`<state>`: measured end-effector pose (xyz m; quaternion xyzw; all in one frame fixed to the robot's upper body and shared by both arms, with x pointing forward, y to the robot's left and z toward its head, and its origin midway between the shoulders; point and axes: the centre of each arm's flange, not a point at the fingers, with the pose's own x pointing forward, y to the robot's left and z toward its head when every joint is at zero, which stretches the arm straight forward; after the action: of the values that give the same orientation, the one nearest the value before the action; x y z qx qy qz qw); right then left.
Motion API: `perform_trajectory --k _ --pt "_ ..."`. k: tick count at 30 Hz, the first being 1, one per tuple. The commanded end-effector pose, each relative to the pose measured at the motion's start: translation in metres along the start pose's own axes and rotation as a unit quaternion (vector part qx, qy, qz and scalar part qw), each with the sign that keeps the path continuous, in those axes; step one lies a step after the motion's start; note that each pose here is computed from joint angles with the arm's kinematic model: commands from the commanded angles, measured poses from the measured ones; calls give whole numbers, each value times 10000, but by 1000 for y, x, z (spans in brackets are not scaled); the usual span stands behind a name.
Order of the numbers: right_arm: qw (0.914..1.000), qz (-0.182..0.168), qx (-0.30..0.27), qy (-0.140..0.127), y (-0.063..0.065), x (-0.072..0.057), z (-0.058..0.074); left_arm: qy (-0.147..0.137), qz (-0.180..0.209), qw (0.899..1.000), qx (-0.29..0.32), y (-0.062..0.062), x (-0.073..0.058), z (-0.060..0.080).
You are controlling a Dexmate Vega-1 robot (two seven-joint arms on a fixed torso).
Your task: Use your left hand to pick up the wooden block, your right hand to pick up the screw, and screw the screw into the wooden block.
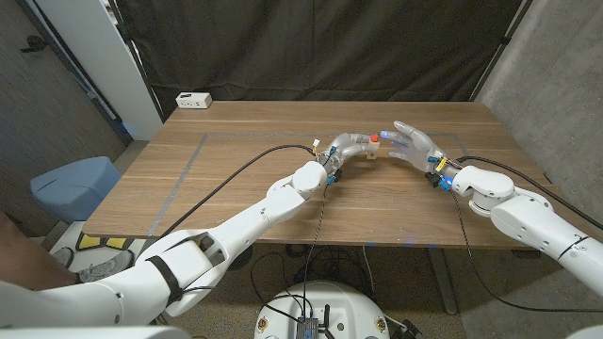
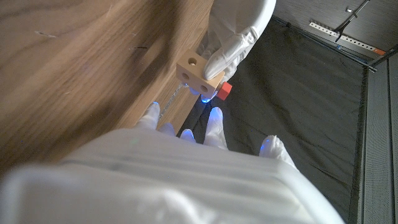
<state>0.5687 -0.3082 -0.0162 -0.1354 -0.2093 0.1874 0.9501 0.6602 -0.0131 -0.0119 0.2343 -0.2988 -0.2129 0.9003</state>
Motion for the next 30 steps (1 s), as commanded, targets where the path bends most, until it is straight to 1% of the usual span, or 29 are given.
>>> perform_trajectory --k 1,6,22,30 --pt "9998 204 15 25 3 6 -2 -7 4 10000 15 0 0 0" --pt "9996 276 -9 23 5 7 -2 -18 0 10000 3 0 -1 0" --pt "9995 305 -72 13 6 7 2 -10 12 10000 1 0 -1 0" --pt "9996 290 -61 42 6 7 2 -10 -6 10000 -11 0 0 0"
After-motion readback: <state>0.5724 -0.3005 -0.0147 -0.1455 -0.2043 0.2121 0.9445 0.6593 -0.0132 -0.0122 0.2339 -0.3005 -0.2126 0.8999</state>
